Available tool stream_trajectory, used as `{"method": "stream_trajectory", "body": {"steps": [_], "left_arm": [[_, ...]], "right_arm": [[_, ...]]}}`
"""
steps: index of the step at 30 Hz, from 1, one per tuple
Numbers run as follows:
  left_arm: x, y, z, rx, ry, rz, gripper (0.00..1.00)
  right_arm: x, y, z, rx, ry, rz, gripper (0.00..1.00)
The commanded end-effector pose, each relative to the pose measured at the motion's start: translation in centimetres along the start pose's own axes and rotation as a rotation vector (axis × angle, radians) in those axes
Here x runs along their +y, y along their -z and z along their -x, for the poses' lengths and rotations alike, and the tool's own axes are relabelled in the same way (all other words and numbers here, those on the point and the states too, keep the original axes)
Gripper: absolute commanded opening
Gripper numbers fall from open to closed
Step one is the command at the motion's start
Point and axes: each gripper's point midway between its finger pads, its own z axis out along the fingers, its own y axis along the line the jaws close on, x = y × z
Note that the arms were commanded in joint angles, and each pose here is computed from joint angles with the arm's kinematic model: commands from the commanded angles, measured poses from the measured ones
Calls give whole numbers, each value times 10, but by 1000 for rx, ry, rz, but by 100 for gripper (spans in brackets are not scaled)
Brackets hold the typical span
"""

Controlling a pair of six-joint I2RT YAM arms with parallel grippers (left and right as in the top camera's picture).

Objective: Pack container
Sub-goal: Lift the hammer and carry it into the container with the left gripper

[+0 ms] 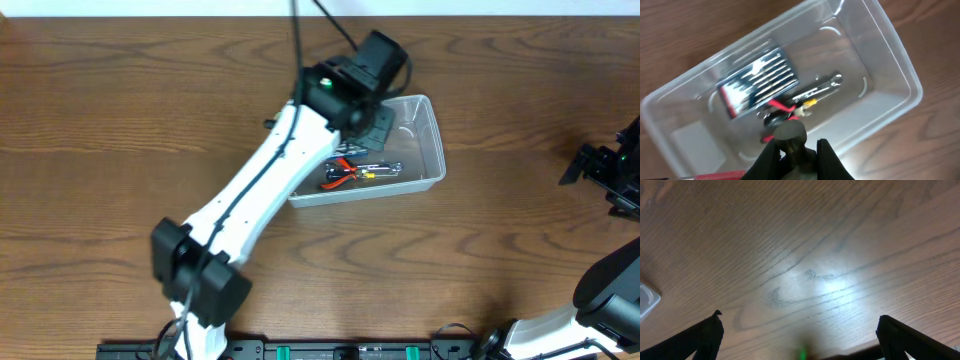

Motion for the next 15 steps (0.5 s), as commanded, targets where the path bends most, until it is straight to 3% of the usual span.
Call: {"method": "stream_trajectory", "body": {"steps": [1,15], "left_arm": [[-5,-34,0,38,-63,26,6],[-11,-97,21,-9,137,16,6]], "right_arm": [[2,-2,-2,9,-17,10,99],[2,-2,-4,19,-17,10,99]]}}
